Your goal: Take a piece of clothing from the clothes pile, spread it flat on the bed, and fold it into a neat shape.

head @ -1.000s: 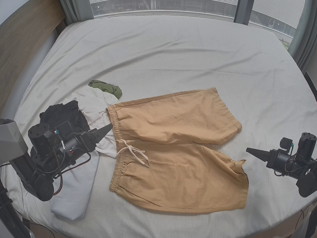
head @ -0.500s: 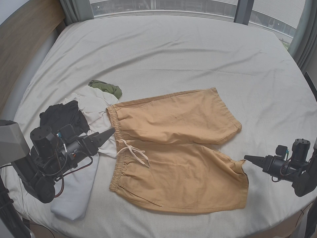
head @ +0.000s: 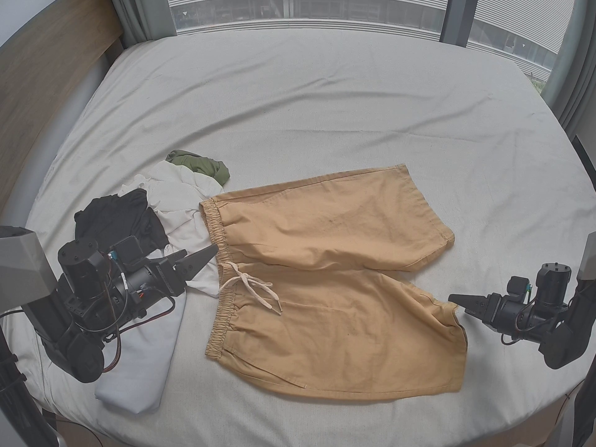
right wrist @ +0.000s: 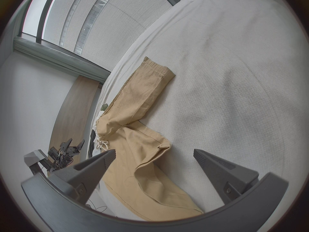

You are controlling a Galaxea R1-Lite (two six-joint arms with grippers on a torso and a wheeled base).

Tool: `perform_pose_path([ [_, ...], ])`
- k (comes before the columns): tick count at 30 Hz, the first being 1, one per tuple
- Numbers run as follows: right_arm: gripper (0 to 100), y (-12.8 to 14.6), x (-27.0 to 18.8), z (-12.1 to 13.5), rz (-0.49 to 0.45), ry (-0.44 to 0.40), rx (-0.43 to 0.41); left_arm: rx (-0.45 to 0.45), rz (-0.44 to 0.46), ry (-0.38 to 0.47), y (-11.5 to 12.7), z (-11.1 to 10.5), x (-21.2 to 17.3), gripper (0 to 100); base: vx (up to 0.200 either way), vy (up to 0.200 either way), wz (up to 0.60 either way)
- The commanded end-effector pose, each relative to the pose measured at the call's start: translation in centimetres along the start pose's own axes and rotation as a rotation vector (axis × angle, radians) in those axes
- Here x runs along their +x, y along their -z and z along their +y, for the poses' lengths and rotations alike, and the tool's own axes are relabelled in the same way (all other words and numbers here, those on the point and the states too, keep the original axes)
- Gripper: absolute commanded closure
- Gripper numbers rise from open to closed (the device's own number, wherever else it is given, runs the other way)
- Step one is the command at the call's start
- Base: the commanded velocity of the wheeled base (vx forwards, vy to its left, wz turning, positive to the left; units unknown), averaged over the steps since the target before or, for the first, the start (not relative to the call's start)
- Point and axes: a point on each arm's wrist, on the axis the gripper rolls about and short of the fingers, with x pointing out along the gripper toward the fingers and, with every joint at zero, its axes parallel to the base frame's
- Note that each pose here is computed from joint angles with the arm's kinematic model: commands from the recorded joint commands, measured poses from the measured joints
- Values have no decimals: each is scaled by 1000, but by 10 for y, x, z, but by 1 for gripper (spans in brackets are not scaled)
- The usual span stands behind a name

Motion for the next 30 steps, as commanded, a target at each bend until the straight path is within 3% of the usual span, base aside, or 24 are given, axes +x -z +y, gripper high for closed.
perform_pose_path([
  [1, 0, 2, 9, -2, 8, 10, 1, 0, -2, 1, 0, 0, 0, 0, 0, 0, 0],
  [6, 0, 7, 21, -7, 12, 22, 1, 0, -3, 2, -1, 0, 1, 0, 0, 0, 0],
  [7, 100, 8, 22, -9, 10, 23, 2, 1, -4, 2, -1, 0, 1, 0, 0, 0, 0],
  [18, 100, 4, 24, -7, -36, -7, -1, 1, -4, 2, -1, 0, 1, 0, 0, 0, 0],
  [30, 100, -33, 31, 2, -175, -69, -62, 1, 1, 8, 0, -2, 2, 0, 0, 0, 0],
])
